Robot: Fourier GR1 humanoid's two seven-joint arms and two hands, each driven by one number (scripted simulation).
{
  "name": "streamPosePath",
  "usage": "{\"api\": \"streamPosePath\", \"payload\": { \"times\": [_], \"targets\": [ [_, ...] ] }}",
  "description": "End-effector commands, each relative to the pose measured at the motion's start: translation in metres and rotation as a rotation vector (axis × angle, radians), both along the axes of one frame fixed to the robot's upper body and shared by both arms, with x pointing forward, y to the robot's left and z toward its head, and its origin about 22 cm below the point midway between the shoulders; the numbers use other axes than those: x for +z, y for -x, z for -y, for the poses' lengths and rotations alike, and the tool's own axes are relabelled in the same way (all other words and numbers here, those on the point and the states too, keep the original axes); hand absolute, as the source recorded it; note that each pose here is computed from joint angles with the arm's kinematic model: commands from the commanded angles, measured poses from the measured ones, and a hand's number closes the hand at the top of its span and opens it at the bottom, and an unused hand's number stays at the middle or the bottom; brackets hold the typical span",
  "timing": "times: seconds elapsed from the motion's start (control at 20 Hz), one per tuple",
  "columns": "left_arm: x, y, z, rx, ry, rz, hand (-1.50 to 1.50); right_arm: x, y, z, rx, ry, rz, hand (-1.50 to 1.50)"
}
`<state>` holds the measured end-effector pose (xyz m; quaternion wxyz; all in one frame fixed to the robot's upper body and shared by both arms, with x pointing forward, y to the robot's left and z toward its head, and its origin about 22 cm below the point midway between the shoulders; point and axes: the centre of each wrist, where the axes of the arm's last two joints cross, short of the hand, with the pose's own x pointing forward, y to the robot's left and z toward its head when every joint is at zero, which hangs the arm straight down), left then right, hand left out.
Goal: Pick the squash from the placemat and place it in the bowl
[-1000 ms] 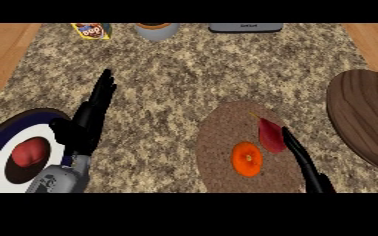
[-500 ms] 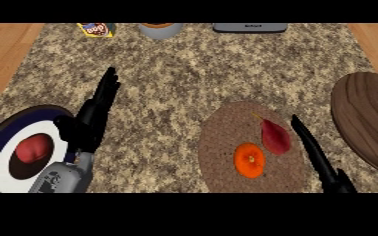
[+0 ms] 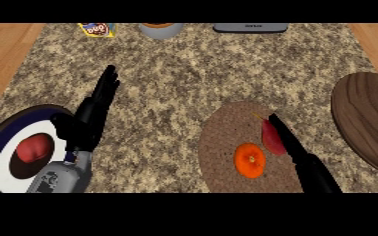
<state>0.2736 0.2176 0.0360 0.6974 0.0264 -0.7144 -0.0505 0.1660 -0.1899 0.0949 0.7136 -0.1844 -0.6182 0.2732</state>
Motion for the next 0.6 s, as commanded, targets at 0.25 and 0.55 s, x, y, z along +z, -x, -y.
{"api": "streamPosePath", "payload": {
  "times": [0.25, 0.55],
  "targets": [
    [-0.016, 0.001, -0.001, 0.018, -0.017, 0.013, 0.0, -0.015, 0.004, 0.016, 0.037, -0.031, -0.03, -1.5],
    [-0.02, 0.002, -0.008, 0.021, -0.008, -0.009, 0.0, -0.029, 0.02, 0.02, 0.06, -0.152, 0.025, -1.5]
  ]
}}
